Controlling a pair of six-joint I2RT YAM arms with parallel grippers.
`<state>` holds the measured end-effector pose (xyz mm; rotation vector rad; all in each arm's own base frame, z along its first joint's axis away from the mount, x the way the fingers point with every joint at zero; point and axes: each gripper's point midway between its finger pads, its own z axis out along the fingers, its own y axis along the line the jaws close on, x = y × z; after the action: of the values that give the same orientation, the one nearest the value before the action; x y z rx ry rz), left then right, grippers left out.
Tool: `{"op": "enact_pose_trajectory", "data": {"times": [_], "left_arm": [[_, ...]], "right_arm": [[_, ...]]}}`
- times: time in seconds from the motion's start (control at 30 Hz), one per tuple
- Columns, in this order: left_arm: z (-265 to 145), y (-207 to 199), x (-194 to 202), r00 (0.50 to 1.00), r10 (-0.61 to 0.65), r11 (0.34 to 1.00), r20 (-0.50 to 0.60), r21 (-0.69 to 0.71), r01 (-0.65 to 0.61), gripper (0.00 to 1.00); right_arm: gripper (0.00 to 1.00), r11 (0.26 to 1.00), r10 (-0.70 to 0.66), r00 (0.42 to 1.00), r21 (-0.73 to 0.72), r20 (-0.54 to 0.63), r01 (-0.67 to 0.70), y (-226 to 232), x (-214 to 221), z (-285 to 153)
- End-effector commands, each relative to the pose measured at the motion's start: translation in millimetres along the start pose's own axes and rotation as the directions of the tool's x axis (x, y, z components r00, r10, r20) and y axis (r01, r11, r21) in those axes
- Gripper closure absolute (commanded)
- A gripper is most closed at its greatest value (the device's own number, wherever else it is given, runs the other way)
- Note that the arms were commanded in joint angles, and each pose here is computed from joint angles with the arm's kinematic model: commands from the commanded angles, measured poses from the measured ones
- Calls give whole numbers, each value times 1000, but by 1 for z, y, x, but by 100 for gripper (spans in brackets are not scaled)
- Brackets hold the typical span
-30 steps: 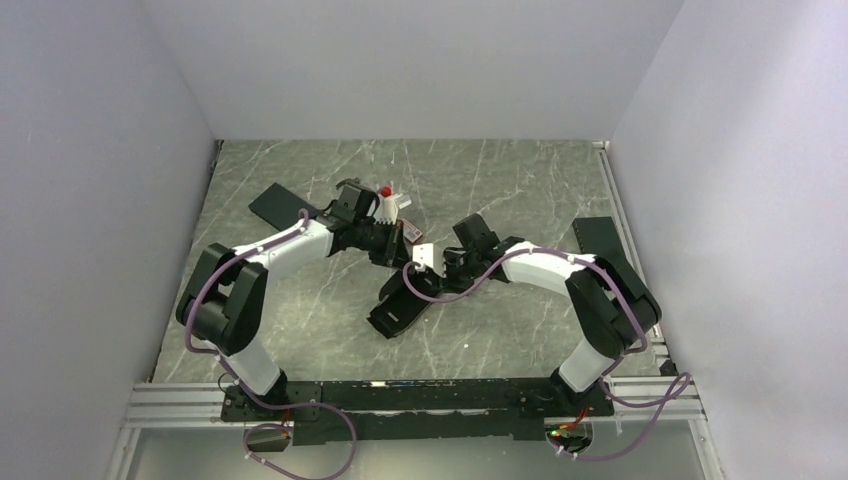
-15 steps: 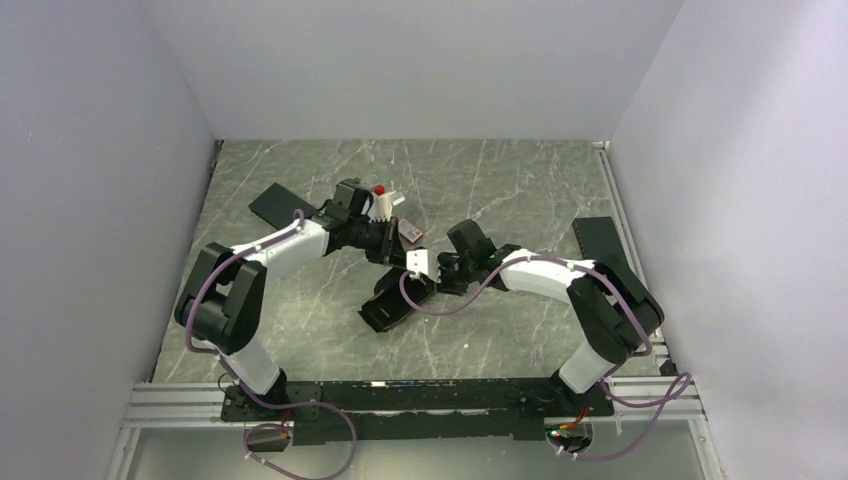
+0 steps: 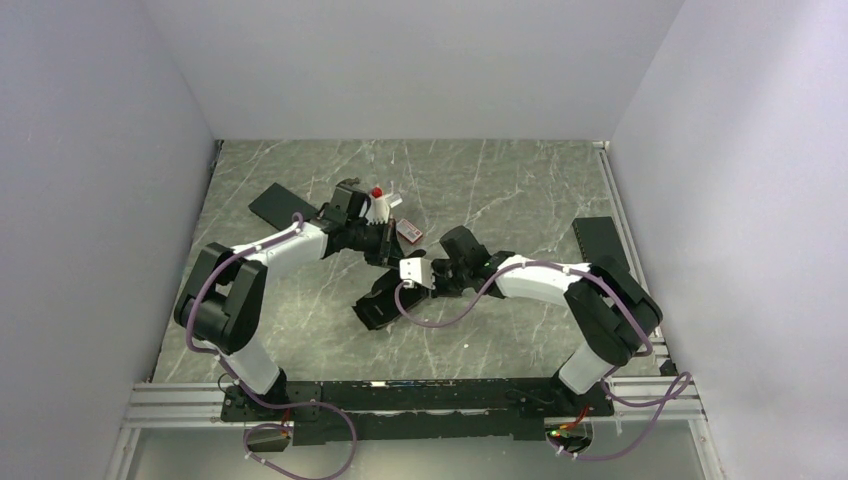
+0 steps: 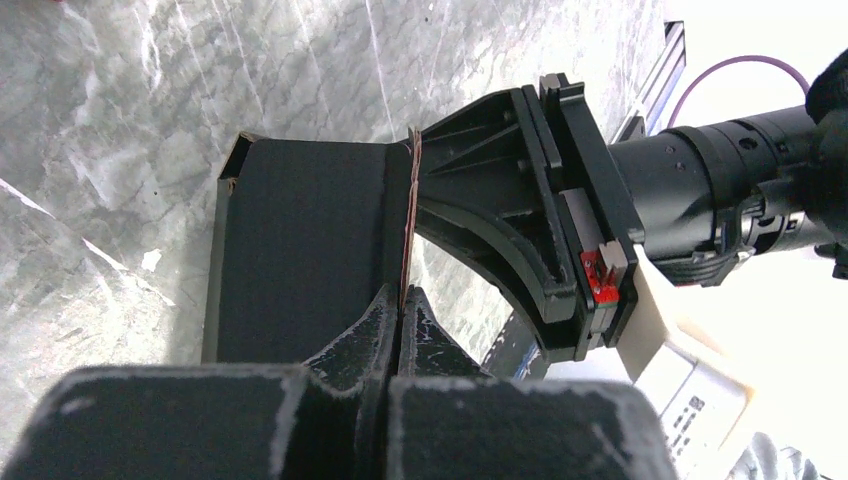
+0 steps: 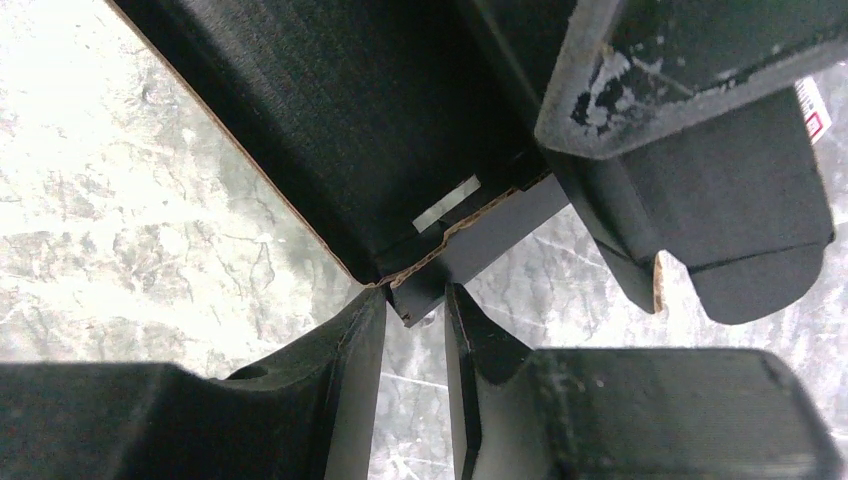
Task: Fold the paper box
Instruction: Fold the paper box at the center of the board.
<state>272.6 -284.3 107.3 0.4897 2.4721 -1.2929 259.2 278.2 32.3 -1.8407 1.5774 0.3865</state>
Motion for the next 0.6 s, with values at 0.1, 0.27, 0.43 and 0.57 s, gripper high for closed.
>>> {"op": "enact_pose_trajectory", "data": {"times": [0.1, 0.27, 0.43, 0.57], "left_arm": [[-1, 17, 0, 999, -39, 997, 38, -71, 41, 100], [-1, 24, 3, 997, -57, 994, 50, -93, 62, 100], [-1, 27, 6, 997, -69, 992, 46, -100, 74, 100], [-1, 27, 7, 996, -73, 992, 43, -100, 77, 100]], "right_arm": [[69, 985, -160, 982, 73, 96, 154, -7, -43, 2], [68, 979, -190, 978, 93, 87, 182, -8, -46, 2], [64, 977, -196, 977, 103, 88, 187, -9, -48, 2], [61, 978, -189, 977, 105, 100, 179, -9, -50, 1]]}}
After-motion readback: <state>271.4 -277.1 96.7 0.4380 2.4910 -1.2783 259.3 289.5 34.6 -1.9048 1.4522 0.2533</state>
